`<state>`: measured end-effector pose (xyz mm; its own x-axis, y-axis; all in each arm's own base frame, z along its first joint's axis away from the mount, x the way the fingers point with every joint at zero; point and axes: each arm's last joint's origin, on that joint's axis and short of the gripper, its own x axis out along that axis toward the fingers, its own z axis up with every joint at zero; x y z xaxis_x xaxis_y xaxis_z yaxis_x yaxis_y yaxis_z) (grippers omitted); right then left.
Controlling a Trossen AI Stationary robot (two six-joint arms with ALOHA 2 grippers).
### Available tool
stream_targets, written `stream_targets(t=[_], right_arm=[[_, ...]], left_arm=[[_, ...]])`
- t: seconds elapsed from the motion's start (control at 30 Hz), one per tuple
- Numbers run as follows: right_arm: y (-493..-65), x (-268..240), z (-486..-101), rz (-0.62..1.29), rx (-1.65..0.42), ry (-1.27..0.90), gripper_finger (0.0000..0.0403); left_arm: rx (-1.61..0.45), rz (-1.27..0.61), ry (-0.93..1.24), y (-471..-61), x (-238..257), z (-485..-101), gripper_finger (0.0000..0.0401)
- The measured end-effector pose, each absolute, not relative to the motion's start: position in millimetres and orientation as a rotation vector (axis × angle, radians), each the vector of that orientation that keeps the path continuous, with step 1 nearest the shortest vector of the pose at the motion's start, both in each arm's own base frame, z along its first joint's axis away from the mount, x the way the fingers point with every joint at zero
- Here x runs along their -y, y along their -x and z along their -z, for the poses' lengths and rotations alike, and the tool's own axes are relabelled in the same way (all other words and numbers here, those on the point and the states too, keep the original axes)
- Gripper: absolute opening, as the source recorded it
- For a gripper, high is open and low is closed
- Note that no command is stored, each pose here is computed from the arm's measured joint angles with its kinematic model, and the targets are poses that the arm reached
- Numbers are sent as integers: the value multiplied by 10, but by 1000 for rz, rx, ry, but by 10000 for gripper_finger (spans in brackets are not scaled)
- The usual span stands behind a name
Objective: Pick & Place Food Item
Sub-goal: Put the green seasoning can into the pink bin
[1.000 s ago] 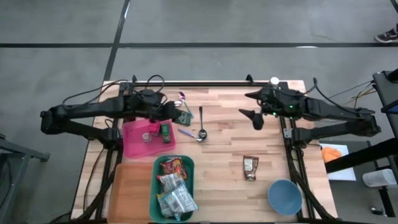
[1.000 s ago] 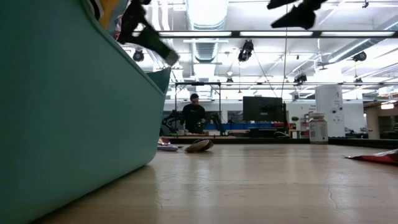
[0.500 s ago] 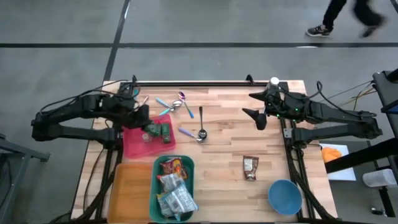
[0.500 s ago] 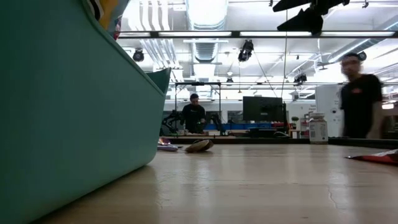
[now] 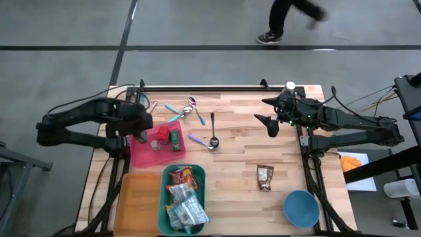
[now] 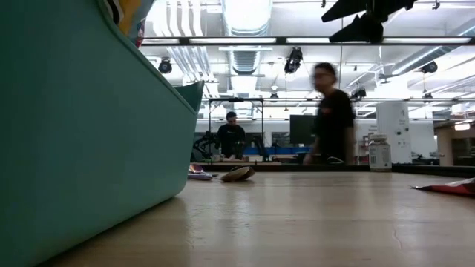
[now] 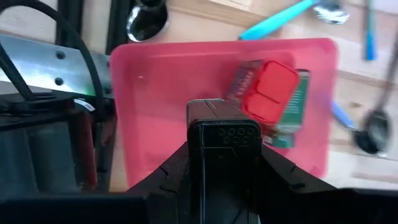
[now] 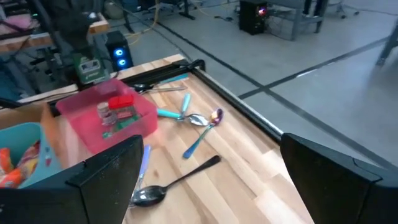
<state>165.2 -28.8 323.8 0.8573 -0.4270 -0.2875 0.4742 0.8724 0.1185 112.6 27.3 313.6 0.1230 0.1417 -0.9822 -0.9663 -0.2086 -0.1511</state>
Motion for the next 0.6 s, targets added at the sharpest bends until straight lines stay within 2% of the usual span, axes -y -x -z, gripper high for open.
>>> stream_targets(t=[0.23,0.37,0.6], right_arm=[[-1633,303,-3252,538,-240,-180,376],[-1633,303,-3251,537,-241,-178,376],[-1632,303,-3252,538,-240,-177,376]], left_arm=[[-976,-1413,1233,-1288,-320,-2931,131],[-1004,-1393,1159,-1359,-344,-2824,133],[-958,-1376,1155,-1427,-365,-2635,128]])
